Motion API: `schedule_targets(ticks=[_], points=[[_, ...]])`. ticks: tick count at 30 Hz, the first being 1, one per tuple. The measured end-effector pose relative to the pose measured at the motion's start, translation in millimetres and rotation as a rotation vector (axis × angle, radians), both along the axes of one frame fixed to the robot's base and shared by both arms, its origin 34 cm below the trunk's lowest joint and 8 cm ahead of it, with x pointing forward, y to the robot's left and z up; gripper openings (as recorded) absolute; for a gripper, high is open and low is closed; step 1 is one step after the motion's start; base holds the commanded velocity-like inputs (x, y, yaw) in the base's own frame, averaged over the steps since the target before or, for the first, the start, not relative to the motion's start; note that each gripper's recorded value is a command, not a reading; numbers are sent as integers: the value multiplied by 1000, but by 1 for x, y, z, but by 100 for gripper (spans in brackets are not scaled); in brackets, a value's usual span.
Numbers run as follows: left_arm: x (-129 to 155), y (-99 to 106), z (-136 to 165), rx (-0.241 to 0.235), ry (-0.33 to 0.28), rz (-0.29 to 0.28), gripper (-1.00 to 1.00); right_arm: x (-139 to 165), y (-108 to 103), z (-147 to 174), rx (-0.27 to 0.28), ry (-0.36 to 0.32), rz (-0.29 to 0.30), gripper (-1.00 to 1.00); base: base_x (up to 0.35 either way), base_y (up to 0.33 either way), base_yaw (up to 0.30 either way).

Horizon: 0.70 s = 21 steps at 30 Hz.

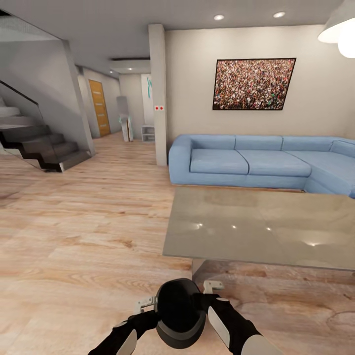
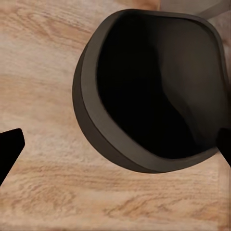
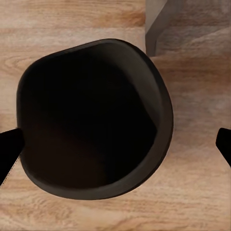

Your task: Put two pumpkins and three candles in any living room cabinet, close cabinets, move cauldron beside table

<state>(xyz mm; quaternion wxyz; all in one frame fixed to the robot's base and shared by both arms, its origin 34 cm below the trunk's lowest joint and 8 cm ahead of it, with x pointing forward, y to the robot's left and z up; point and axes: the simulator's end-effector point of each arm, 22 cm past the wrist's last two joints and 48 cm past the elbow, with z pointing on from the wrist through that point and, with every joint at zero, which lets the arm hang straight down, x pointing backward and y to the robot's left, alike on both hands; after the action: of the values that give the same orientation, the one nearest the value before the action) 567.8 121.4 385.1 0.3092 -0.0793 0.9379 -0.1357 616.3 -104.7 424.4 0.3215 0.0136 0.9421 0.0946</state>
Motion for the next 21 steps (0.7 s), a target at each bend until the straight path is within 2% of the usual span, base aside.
schedule_targets(ticks=[13, 21], points=[[6, 0, 28, 0, 1, 0, 100, 3, 1, 25, 6, 3, 2, 100, -7, 0, 0], [9, 0, 44, 2, 0, -2, 100, 4, 1, 40, 5, 5, 5, 100, -227, 29, 0]])
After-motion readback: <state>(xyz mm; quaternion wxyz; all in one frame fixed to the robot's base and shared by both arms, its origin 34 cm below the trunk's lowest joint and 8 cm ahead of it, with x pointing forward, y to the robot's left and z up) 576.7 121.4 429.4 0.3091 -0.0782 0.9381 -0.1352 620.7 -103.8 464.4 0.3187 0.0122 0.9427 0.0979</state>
